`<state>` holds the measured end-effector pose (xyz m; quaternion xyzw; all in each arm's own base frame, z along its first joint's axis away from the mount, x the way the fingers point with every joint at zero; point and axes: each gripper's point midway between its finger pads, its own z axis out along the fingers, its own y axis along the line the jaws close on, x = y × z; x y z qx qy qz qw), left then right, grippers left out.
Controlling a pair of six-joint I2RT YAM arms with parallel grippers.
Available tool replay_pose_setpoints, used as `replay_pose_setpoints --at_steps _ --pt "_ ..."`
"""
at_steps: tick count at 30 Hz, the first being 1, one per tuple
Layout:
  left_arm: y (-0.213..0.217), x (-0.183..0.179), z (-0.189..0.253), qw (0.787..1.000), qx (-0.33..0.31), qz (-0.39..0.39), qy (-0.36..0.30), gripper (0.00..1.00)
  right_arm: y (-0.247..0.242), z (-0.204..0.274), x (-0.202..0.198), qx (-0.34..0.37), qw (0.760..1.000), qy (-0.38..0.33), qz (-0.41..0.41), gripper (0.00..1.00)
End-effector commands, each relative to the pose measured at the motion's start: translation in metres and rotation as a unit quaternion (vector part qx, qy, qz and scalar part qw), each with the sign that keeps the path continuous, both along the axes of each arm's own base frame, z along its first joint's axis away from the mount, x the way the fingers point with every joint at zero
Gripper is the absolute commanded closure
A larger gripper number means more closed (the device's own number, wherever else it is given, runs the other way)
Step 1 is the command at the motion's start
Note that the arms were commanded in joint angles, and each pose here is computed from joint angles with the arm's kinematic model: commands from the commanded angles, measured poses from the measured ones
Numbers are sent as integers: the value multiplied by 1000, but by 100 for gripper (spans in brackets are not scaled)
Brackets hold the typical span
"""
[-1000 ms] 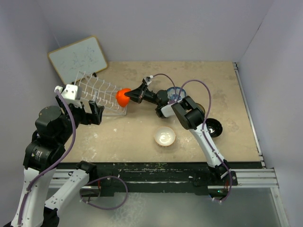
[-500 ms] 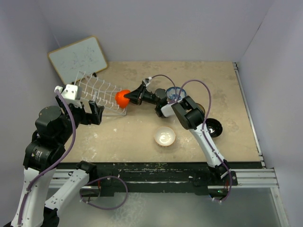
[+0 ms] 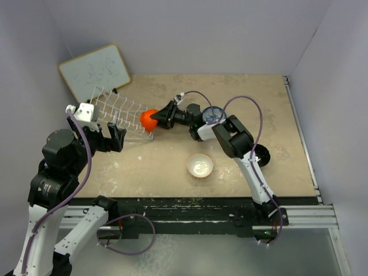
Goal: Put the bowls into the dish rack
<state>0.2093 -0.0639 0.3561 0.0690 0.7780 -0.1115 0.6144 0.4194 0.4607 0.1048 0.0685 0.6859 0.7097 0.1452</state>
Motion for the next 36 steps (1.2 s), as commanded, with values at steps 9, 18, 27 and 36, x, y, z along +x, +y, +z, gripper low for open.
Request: replay_pose_setpoints --at_steps 9,18,27,36 --pt "1 -2 14 1000 -6 1 -26 1 -10 53 -5 -32 996 -72 -30 32" --pt "1 -1 14 999 -20 7 -25 1 -24 47 -18 -72 994 -76 -36 26" --pt "-1 6 13 999 -31 15 -26 1 -64 61 -35 -204 966 -134 -83 9" --pt "-2 9 14 999 -31 11 -28 1 -140 24 -62 -431 880 -188 -67 0"
